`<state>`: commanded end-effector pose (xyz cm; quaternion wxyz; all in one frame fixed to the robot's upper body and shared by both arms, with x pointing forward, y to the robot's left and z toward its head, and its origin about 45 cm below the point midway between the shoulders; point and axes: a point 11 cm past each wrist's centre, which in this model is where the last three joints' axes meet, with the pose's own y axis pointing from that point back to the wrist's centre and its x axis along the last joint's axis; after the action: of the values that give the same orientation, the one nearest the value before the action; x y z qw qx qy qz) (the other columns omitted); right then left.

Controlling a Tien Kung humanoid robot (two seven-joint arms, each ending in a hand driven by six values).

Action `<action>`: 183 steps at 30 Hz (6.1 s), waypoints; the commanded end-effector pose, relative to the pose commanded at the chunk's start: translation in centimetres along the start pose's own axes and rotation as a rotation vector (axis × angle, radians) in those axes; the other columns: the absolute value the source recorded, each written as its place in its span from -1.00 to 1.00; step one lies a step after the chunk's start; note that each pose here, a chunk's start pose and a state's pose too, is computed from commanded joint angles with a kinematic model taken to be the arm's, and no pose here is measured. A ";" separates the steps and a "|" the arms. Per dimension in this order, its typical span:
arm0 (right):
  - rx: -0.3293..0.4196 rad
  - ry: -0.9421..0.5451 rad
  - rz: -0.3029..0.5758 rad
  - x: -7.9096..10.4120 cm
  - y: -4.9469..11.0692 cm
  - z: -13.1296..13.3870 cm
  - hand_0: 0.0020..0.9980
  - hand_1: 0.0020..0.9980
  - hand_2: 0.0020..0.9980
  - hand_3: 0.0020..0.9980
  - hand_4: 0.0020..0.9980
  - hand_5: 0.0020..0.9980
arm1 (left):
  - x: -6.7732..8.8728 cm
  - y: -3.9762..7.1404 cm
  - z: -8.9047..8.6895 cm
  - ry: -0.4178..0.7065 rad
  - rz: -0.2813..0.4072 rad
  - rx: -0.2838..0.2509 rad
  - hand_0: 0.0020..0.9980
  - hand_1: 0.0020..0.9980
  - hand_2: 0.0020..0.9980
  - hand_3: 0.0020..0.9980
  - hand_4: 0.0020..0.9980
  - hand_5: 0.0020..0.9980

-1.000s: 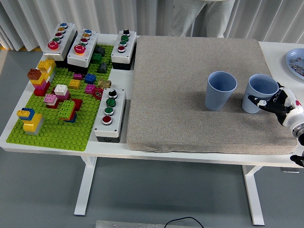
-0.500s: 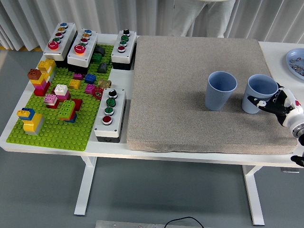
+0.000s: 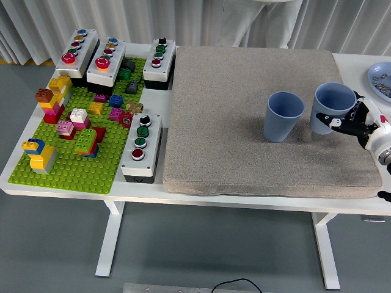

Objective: Pick cup pour cup place

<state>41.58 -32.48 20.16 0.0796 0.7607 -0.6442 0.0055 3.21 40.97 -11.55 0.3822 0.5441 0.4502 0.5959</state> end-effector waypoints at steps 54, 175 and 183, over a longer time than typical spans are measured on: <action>0.121 0.456 -0.031 -1.1 -1.9 -4.8 0.55 0.29 0.08 0.17 0.52 -0.76 | 0.3 0.0 0.3 0.003 0.006 -0.007 0.46 0.56 0.65 0.38 0.01 0.90; 0.332 1.035 0.058 -5.1 -1.9 -7.1 0.62 0.26 0.06 0.12 0.22 -1.00 | 0.5 0.0 0.0 0.008 0.009 0.001 0.45 0.56 0.65 0.38 0.02 0.90; 0.324 1.042 0.056 -4.9 -1.9 -7.2 0.62 0.26 0.06 0.11 0.22 -1.00 | 0.5 0.0 0.0 0.009 0.009 0.001 0.45 0.56 0.65 0.39 0.02 0.90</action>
<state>43.29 -26.44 26.48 0.2697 0.6422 -0.5305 0.4831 3.17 41.46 -11.39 0.3773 0.5438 0.4497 0.5998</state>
